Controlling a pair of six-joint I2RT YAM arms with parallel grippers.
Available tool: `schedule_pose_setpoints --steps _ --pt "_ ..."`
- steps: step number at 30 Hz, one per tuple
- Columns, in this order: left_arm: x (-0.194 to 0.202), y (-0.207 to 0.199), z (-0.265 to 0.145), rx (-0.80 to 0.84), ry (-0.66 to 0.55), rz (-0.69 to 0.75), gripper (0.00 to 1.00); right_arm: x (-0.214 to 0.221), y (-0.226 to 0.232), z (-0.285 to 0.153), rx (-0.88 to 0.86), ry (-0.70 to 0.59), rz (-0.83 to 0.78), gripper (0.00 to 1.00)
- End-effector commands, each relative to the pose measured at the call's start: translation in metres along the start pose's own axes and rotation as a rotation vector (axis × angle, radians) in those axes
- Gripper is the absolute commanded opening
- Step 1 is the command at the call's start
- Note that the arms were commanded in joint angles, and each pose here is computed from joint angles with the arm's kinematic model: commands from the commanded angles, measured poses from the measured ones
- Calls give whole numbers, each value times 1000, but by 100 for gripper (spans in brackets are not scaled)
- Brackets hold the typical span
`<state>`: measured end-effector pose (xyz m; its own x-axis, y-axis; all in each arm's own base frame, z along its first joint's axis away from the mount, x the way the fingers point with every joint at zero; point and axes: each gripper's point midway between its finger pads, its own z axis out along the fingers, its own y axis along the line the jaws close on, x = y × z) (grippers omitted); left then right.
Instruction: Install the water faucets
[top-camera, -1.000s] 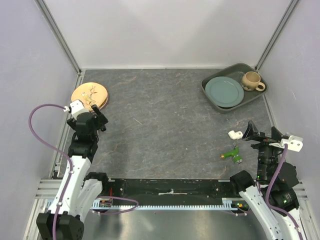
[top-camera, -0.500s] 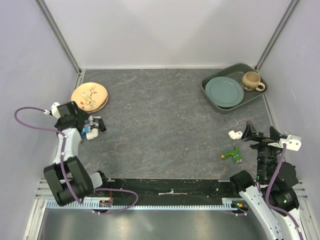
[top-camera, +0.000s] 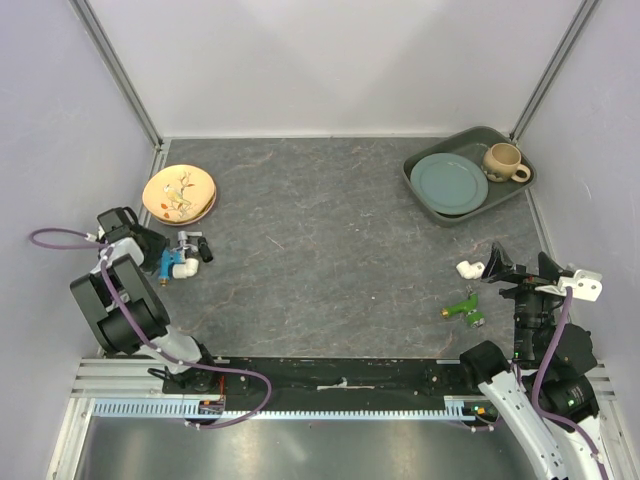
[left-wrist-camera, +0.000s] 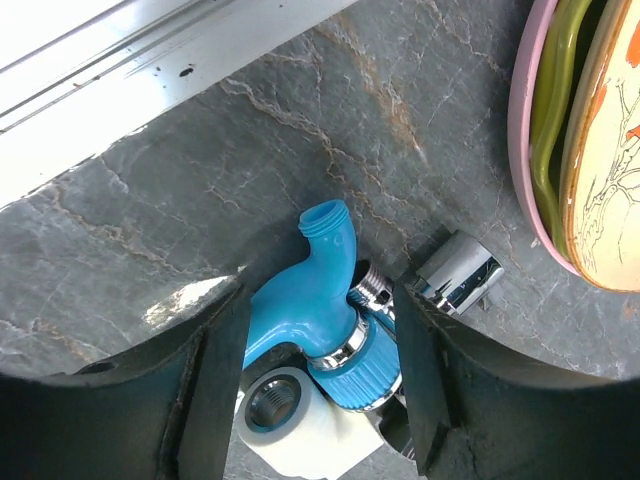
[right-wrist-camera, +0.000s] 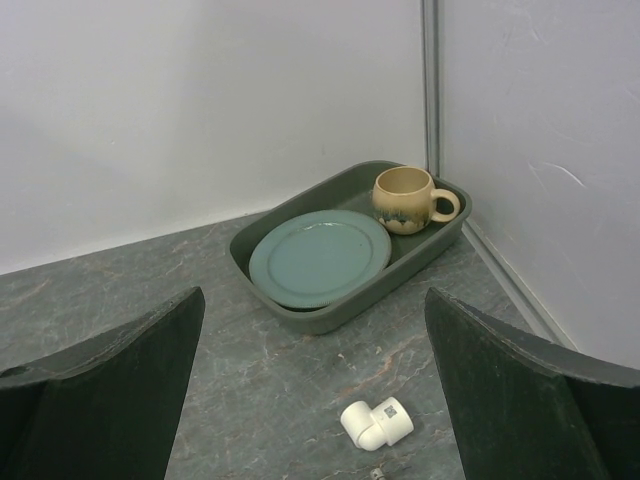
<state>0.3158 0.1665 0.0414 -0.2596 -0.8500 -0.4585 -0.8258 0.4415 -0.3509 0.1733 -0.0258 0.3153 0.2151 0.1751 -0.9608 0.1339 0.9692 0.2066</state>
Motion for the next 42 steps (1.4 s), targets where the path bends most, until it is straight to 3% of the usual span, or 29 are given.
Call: schedule_pose_setpoints --steps 1,8,20,23,30,39,41,42 --pt "2 -18 3 74 57 9 63 -4 4 -2 -26 -4 17 98" --pt "22 -22 9 73 137 59 56 -5 5 -3 -32 -4 22 98" --pt "39 -30 10 37 169 198 48 -6 5 -3 -38 -1 26 98" --pt "41 -34 8 40 169 222 39 -6 5 -4 -39 0 25 98" --pt "36 -50 -9 97 127 251 2 -5 6 -4 -45 2 25 98" --pt "25 -62 -31 153 49 279 2 -4 7 -4 -51 4 23 98" --pt "23 -58 -30 124 41 268 9 -5 8 -4 -53 3 22 98" --pt "22 -56 -29 112 36 264 22 -4 8 -4 -54 4 23 98"
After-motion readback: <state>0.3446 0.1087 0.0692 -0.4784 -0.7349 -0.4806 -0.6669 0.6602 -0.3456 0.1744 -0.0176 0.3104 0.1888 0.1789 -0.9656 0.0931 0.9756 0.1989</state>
